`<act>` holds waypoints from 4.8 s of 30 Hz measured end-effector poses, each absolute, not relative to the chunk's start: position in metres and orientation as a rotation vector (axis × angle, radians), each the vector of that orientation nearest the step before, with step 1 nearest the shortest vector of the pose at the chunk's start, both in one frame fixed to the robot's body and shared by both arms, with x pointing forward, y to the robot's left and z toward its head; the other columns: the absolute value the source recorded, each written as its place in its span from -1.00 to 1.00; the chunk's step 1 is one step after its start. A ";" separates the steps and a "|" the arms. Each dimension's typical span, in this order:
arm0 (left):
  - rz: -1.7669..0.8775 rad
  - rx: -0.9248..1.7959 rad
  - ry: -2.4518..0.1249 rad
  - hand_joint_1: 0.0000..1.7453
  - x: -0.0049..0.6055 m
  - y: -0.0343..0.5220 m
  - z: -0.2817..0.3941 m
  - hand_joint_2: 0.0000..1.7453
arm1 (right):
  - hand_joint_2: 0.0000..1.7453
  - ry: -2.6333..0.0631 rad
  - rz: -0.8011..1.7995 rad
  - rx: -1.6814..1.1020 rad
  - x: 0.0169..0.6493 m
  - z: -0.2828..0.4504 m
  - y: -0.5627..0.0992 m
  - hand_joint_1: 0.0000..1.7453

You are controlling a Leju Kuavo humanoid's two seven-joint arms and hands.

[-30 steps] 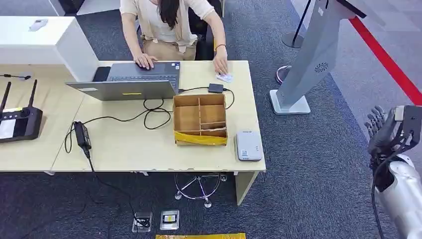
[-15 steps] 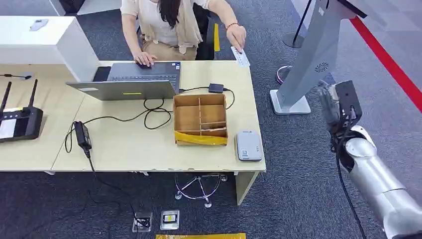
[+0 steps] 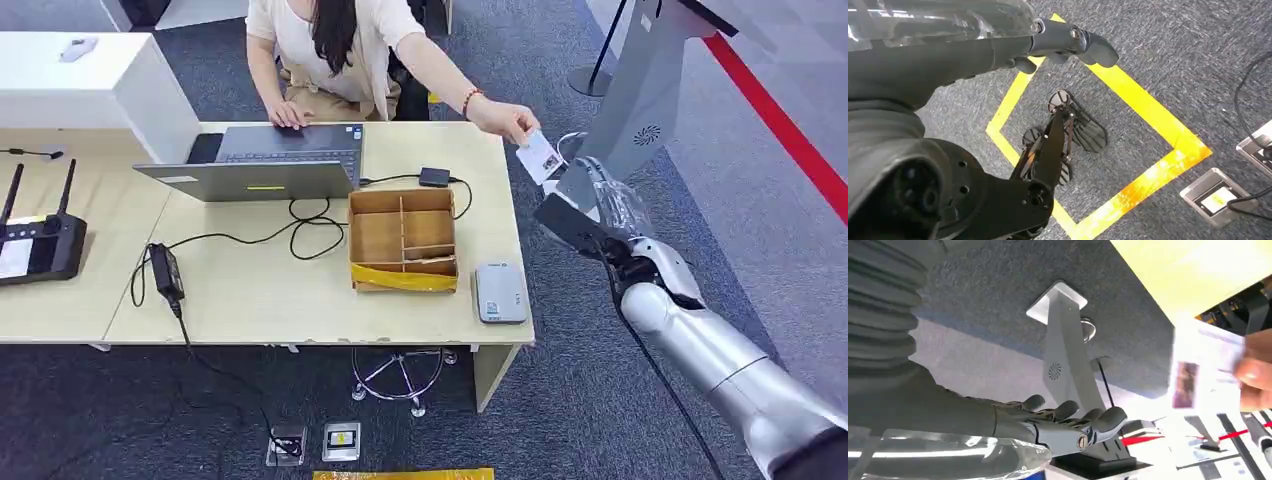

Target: Pass the card to the sensor for recognition and then transmit it.

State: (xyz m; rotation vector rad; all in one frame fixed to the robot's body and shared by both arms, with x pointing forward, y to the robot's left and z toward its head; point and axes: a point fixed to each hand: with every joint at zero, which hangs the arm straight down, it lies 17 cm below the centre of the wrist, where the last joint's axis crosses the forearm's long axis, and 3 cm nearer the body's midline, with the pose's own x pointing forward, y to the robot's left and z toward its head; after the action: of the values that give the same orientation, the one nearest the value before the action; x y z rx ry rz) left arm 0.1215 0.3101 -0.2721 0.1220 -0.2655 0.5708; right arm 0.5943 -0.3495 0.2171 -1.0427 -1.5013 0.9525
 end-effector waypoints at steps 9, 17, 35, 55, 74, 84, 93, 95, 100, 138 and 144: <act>0.570 0.130 -0.252 -1.00 0.119 0.311 -0.273 -1.00 | 1.00 -1.508 1.050 -1.089 0.594 0.218 -0.328 -1.00; 0.564 0.128 -0.252 -1.00 0.119 0.310 -0.273 -1.00 | 1.00 -1.520 1.080 -1.094 0.593 0.219 -0.316 -1.00; 0.557 0.136 -0.245 -1.00 0.116 0.313 -0.273 -1.00 | 1.00 -1.546 1.096 -1.102 0.592 0.220 -0.306 -1.00; 0.542 0.133 -0.244 -1.00 0.116 0.311 -0.274 -1.00 | 1.00 -1.614 0.989 -1.100 0.588 0.226 -0.303 1.00; 0.541 0.134 -0.237 -1.00 0.115 0.312 -0.274 -1.00 | 1.00 -1.614 0.956 -1.091 0.587 0.225 -0.307 1.00; 0.548 0.132 -0.237 -1.00 0.115 0.312 -0.274 -1.00 | 1.00 -1.623 0.958 -1.068 0.584 0.220 -0.303 1.00; 0.555 0.133 -0.234 -1.00 0.115 0.312 -0.274 -1.00 | 1.00 -1.620 0.992 -1.036 0.581 0.204 -0.295 1.00; 0.559 0.131 -0.234 -1.00 0.115 0.312 -0.274 -1.00 | 1.00 -1.609 1.006 -1.029 0.581 0.197 -0.293 1.00; 0.572 0.136 -0.231 -1.00 0.115 0.313 -0.274 -1.00 | 1.00 -1.584 1.049 -1.002 0.579 0.174 -0.286 1.00; 0.567 0.135 -0.228 -1.00 0.114 0.312 -0.274 -1.00 | 1.00 -1.397 1.224 -0.883 0.565 0.085 -0.259 1.00; 0.571 0.138 -0.227 -1.00 0.113 0.312 -0.274 -1.00 | 1.00 -1.357 1.244 -0.858 0.558 0.070 -0.260 1.00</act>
State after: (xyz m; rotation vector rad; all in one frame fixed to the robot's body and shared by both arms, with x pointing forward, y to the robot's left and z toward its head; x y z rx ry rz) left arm 0.1135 0.3124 -0.2743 0.1379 -0.2265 0.5712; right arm 0.5583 -0.2600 0.0703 -0.8583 -1.3573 1.2444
